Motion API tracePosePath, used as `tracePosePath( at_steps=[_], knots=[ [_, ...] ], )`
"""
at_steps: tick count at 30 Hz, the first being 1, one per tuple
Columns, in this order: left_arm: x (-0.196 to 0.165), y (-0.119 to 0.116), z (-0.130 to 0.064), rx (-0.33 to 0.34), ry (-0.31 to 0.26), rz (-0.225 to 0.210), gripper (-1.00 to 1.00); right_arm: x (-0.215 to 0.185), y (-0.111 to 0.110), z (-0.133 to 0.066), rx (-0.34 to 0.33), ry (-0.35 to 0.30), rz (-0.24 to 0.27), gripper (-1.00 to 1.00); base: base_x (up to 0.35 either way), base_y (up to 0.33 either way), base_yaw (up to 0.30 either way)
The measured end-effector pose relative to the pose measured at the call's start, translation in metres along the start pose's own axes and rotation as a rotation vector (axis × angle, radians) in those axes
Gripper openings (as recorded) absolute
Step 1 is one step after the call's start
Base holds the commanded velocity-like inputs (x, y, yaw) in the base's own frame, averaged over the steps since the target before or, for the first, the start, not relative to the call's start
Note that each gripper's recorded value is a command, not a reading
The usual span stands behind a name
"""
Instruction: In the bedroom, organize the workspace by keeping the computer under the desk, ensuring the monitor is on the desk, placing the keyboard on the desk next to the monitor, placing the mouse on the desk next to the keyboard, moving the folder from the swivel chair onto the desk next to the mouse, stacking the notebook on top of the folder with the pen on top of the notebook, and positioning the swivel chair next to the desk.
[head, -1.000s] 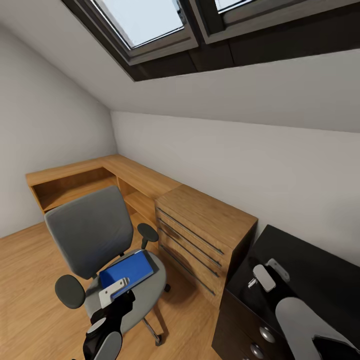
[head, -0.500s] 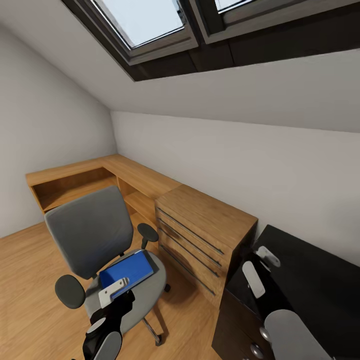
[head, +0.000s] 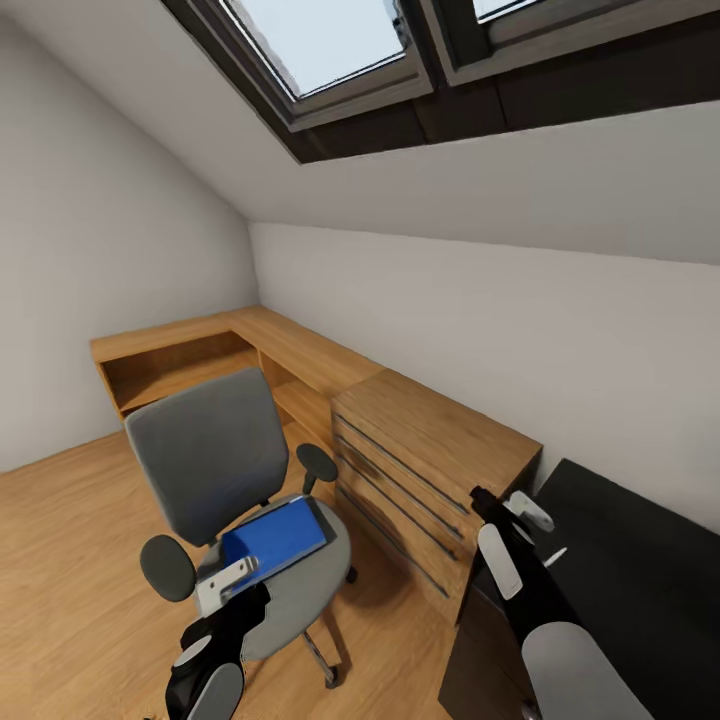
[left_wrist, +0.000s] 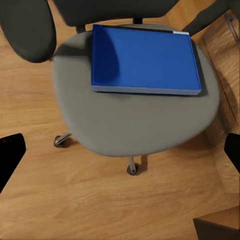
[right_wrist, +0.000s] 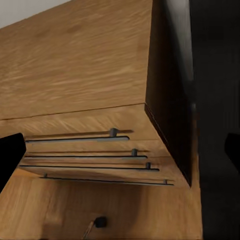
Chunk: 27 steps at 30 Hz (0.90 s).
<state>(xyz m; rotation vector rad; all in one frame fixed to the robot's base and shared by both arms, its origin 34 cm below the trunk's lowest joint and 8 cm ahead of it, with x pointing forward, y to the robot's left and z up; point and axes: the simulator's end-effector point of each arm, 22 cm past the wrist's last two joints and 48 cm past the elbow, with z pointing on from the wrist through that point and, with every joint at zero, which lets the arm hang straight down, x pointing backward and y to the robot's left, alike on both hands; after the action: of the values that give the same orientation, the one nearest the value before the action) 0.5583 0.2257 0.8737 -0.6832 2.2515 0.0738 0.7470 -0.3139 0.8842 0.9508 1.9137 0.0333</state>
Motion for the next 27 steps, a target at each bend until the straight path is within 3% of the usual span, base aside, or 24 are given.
tracePosePath(
  at_steps=[27],
  knots=[
    [0.0084,0.0043,0.0044,-0.015,0.016,0.013,1.00,0.0073,0.0042,-0.0007,-0.009,0.007,-0.032,1.00,0.000,0.000,0.274]
  ],
)
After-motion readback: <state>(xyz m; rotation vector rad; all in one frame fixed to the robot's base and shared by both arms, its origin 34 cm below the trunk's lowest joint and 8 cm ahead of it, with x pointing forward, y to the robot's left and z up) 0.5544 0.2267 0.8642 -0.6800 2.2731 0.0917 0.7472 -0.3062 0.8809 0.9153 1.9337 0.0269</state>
